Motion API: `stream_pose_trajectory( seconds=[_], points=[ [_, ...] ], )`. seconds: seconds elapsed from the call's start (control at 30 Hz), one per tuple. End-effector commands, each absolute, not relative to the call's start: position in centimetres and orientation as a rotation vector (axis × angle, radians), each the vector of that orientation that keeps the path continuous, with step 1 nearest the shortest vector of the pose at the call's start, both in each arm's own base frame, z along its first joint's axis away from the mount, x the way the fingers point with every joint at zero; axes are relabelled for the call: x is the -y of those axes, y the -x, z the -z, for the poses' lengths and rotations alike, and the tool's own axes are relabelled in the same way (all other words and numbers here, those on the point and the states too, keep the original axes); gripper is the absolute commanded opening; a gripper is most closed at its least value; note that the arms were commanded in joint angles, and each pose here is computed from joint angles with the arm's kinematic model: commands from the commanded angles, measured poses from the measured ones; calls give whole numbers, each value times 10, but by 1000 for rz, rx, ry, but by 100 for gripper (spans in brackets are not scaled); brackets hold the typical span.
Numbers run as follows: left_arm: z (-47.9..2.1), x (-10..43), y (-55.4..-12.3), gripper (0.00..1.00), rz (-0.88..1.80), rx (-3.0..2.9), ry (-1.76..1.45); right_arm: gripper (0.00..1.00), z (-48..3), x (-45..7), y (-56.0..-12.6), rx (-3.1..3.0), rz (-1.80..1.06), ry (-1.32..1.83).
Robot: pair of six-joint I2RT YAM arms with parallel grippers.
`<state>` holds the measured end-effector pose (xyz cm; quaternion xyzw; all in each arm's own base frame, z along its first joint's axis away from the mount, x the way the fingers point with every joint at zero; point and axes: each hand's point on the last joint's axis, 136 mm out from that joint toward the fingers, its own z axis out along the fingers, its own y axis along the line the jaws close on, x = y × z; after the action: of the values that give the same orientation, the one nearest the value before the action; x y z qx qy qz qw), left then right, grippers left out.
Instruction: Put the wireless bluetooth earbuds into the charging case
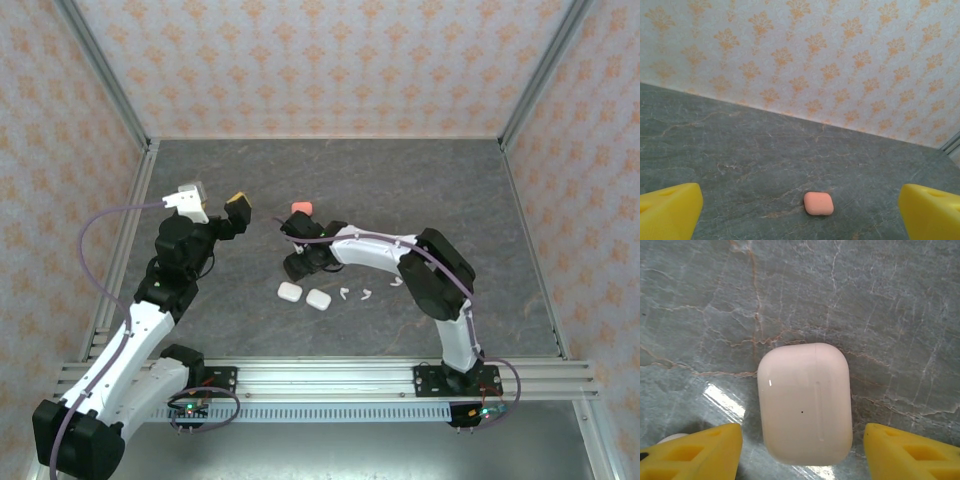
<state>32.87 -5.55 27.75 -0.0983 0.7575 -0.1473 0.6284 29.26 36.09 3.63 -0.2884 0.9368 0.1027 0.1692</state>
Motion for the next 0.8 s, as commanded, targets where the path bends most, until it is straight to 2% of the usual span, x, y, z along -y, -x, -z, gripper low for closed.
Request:
stream_pose_trajectory(
  seconds=[0.0, 0.2, 0.43, 0.77],
  points=[
    [-296, 48, -327, 100, 303, -1698, 233, 63, -29, -358, -296, -2667, -205, 848],
    [-296, 48, -327, 100, 298, -1702, 240, 57, -18, -355, -293, -2676, -150, 886],
    [-295, 48, -329, 100, 292, -1715, 239, 44, -13, -351, -293, -2668, -113, 905],
    [-290, 62, -331, 99, 327, -1800, 163, 41, -57, -352, -307, -2465, -184, 895]
  ],
)
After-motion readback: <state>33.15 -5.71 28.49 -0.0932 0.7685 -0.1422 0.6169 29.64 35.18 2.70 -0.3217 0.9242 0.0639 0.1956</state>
